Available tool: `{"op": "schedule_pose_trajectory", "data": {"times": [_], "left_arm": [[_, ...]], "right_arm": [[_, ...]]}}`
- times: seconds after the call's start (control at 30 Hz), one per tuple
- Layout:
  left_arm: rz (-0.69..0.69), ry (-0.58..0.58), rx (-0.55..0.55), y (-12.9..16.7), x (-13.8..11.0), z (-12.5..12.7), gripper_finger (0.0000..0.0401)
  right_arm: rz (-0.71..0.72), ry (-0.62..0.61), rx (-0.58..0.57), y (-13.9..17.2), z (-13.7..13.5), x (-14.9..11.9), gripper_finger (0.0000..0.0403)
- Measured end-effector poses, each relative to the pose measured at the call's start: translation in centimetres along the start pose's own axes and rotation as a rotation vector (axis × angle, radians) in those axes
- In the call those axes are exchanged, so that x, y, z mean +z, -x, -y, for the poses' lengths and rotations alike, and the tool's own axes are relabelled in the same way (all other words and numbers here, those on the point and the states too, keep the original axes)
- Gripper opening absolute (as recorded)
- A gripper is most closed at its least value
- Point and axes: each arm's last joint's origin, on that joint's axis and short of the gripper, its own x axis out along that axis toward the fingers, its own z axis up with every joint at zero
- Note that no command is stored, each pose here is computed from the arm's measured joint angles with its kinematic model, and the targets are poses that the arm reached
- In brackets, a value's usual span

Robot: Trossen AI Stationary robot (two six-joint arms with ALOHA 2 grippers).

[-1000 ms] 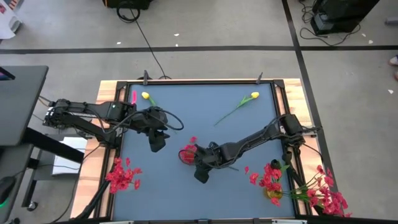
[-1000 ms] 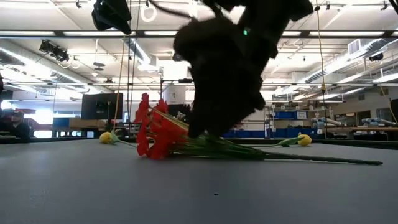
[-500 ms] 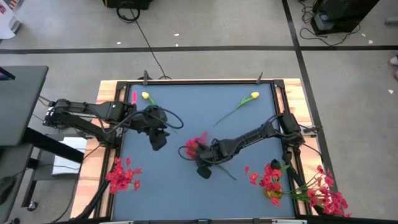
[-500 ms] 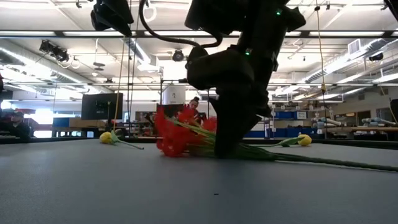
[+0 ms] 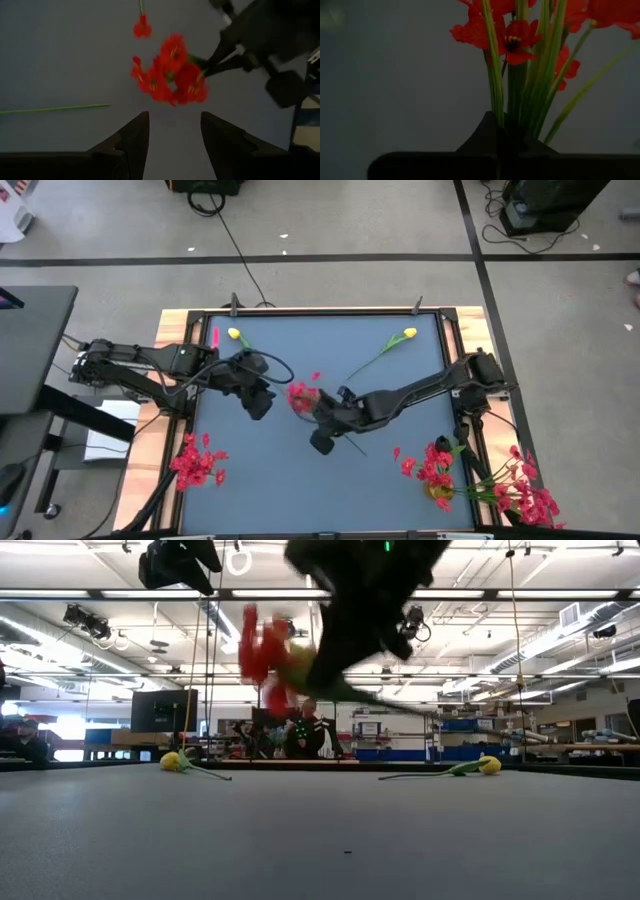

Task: Sort flowers into vase by color
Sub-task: Put the red flowers into the transparent vase

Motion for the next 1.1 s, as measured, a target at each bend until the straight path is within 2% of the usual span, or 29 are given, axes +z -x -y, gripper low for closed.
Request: {"op": "schedule_pose_trajectory", "data": {"times": [0.13, 0.4, 0.5, 0.6, 0.73, 0.83, 0.97, 1.1], "left_arm": [[0.029, 0.026, -0.004, 0.3, -0.2, 0.4, 0.0183], [0.103, 0.033, 0.002, 0.9, -0.8, 1.4, 0.0183], [0.13, 0.016, -0.002, 1.2, -1.2, 1.9, 0.0183], [0.195, 0.006, -0.061, 1.5, -0.9, 2.8, 0.0183], [0.311, -0.026, -0.162, 1.5, 0.2, 4.1, 0.0183], [0.42, -0.04, -0.235, 1.8, 1.3, 5.1, 0.0183], [0.481, -0.066, -0.263, 1.3, 1.9, 5.7, 0.0187], [0.494, -0.079, -0.263, 0.3, 2.2, 6.3, 0.0211]], "right_arm": [[0.151, -0.022, 0.037, 2.3, 0.1, 1.8, 0.0004], [0.441, -0.144, 0.28, 5.4, 2.1, 2.1, 0.0002], [0.555, -0.184, 0.417, 6.1, 3.1, 1.9, 0.0002], [0.663, -0.194, 0.579, 6.8, 4.1, 1.7, 0.0002], [0.75, -0.139, 0.748, 7.2, 4.6, 1.6, 0.0002], [0.786, -0.072, 0.824, 7.7, 4.5, 1.8, 0.0002], [0.82, -0.01, 0.893, 8.2, 4.3, 1.9, 0.0002], [0.88, 0.041, 0.959, 8.9, 4.2, 2.2, 0.0002]]}}
